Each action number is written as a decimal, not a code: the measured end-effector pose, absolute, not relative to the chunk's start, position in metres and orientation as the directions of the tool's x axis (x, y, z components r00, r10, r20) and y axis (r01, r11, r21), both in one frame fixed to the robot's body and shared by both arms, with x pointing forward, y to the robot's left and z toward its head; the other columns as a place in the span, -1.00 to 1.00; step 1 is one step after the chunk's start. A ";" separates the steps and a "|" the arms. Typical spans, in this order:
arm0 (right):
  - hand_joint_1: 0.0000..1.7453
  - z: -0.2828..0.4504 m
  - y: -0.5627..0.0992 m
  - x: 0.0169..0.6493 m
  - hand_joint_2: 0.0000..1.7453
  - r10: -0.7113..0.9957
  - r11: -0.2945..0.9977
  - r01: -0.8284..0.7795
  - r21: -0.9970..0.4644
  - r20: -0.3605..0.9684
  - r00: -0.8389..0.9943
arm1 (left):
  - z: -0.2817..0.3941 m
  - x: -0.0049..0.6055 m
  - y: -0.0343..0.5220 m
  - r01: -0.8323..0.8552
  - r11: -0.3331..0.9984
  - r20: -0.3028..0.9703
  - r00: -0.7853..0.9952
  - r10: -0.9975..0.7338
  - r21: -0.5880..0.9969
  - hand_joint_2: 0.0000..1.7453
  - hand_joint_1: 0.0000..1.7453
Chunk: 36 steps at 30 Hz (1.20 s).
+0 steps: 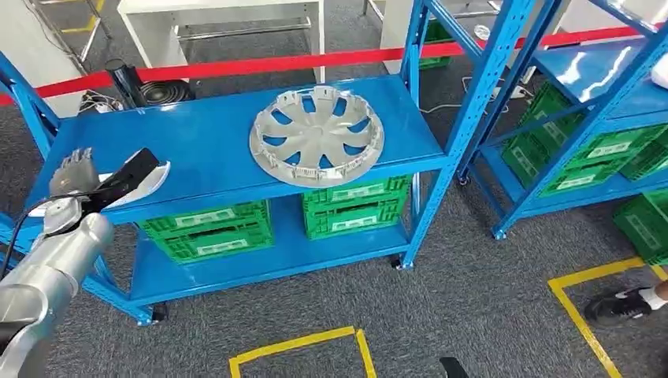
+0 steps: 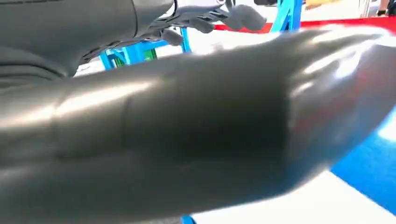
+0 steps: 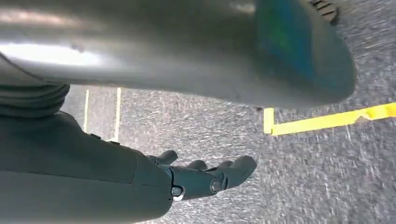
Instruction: Take the parts from the cabinet and place them on the table.
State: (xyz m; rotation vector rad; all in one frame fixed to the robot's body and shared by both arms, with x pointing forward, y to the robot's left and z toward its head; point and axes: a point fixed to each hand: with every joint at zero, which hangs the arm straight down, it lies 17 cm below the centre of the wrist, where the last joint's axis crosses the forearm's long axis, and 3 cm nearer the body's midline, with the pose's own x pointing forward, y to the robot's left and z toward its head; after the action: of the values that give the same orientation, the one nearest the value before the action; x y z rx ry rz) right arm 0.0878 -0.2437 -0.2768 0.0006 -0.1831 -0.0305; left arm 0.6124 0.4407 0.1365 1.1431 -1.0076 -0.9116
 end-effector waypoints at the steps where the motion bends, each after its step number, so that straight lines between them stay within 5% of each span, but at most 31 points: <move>1: -1.00 -0.277 -0.244 0.086 -1.00 -0.031 1.000 0.031 0.003 0.180 0.983 | 0.135 0.612 0.439 0.065 0.185 0.158 0.294 -0.943 0.981 -1.00 -1.00; 19: -1.00 -0.278 -0.243 0.082 -1.00 -0.033 0.999 0.033 0.006 0.174 0.984 | 0.118 0.607 0.430 0.090 0.285 0.251 0.276 -0.928 0.954 -1.00 -1.00; 20: -1.00 -0.278 -0.242 0.082 -1.00 -0.033 0.999 0.032 0.007 0.174 0.984 | 0.118 0.607 0.431 0.085 0.300 0.266 0.278 -0.923 0.950 1.00 -1.00; 36: -1.00 -0.277 -0.242 0.082 -1.00 -0.044 0.999 0.042 0.012 0.174 0.984 | 0.089 0.595 0.425 0.245 0.322 0.259 0.255 -0.931 0.915 1.00 -1.00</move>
State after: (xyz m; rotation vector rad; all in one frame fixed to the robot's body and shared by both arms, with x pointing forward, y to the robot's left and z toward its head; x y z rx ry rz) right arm 0.0822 -0.2424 -0.2774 0.0083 -0.1755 -0.0433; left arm 0.5952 0.4245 0.0892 0.8838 -0.9736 -0.9583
